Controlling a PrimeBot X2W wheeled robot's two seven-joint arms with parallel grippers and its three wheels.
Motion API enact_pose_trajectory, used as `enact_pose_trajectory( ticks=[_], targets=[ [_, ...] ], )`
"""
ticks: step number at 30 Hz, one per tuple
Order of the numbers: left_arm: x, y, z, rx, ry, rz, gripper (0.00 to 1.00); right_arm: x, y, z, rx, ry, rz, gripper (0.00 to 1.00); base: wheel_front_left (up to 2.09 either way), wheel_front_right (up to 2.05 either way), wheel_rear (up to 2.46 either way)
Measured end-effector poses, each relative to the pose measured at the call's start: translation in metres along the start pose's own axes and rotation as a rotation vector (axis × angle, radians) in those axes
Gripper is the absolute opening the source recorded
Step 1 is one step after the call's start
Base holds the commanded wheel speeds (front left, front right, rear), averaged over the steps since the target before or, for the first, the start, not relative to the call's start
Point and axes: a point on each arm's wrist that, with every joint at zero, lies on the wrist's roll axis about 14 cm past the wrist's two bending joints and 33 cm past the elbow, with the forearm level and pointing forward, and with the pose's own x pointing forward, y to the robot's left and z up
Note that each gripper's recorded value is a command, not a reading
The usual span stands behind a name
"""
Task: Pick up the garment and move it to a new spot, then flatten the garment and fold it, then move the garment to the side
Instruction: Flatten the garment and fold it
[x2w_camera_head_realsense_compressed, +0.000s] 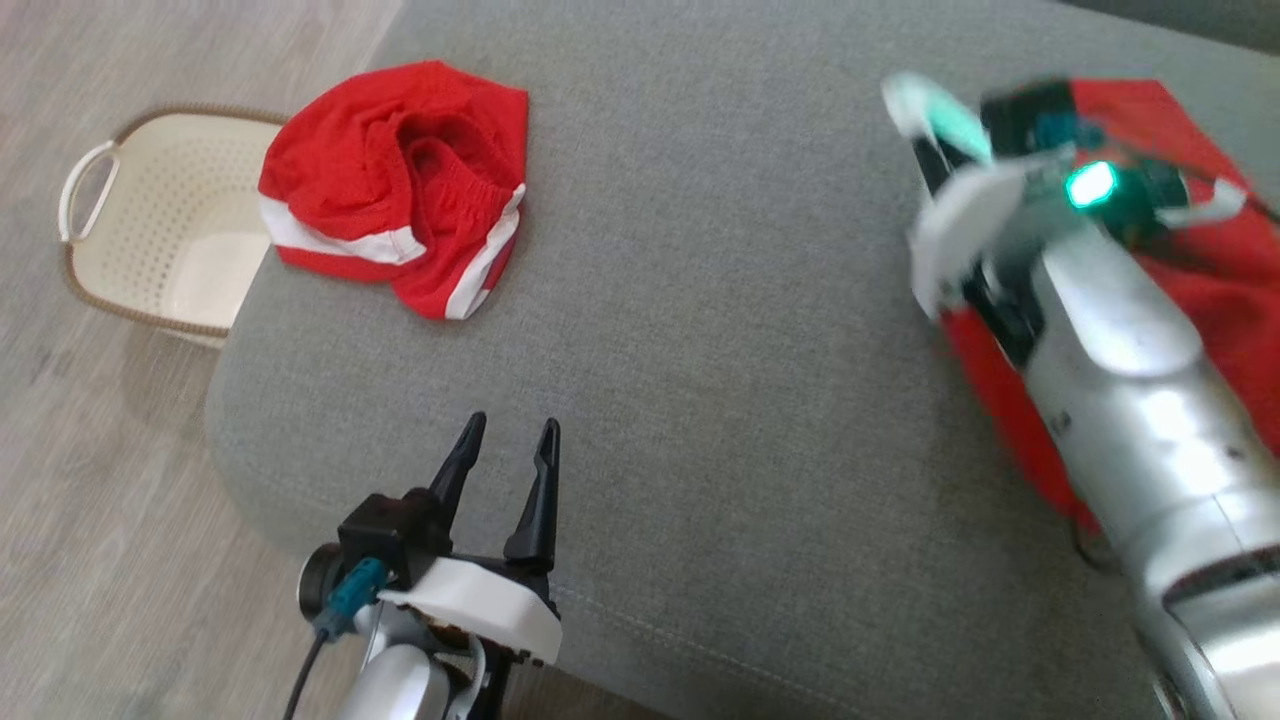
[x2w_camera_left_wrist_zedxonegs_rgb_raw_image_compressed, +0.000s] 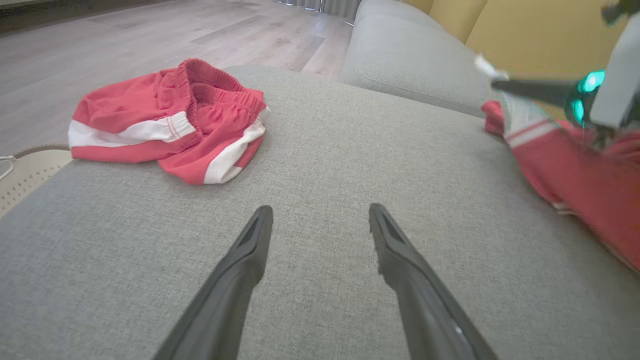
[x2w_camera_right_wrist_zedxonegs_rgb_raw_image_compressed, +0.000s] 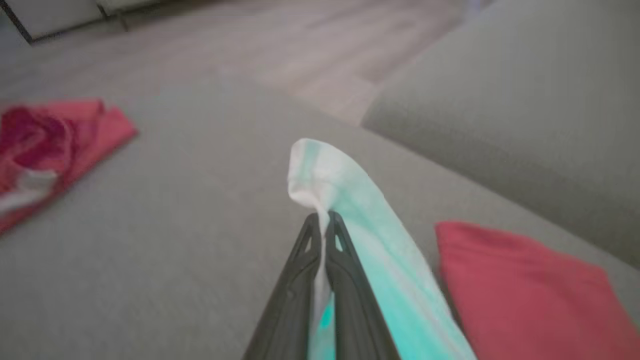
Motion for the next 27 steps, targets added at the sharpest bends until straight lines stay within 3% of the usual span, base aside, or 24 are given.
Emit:
enact_pose_trajectory(
  ticks=[4, 9, 17, 22, 27],
  targets=[
    [-0.003, -0.006, 0.003, -0.002, -0.012, -0.022, 1.00, -0.013, 0.014, 0.112, 0.023, -0.314, 0.034, 0.00, 0.00, 0.00, 0.00],
    [-0.009, -0.016, 0.003, -0.010, -0.019, -0.052, 1.00, -0.063, 0.022, 0.245, 0.015, -0.674, 0.074, 0.00, 0.00, 0.00, 0.00],
    [-0.010, -0.020, -0.003, -0.012, -0.001, -0.070, 1.00, -0.151, 0.057, 0.357, 0.088, -1.101, 0.266, 0.00, 0.00, 0.00, 0.00],
    [-0.005, -0.024, -0.008, -0.012, 0.018, -0.084, 1.00, -0.176, 0.035, 0.381, 0.118, -1.201, 0.254, 0.00, 0.00, 0.00, 0.00],
    [0.002, -0.033, -0.012, -0.011, 0.034, -0.112, 1.00, -0.143, -0.058, 0.323, 0.118, -1.052, 0.022, 0.00, 0.00, 0.00, 0.00]
  ],
)
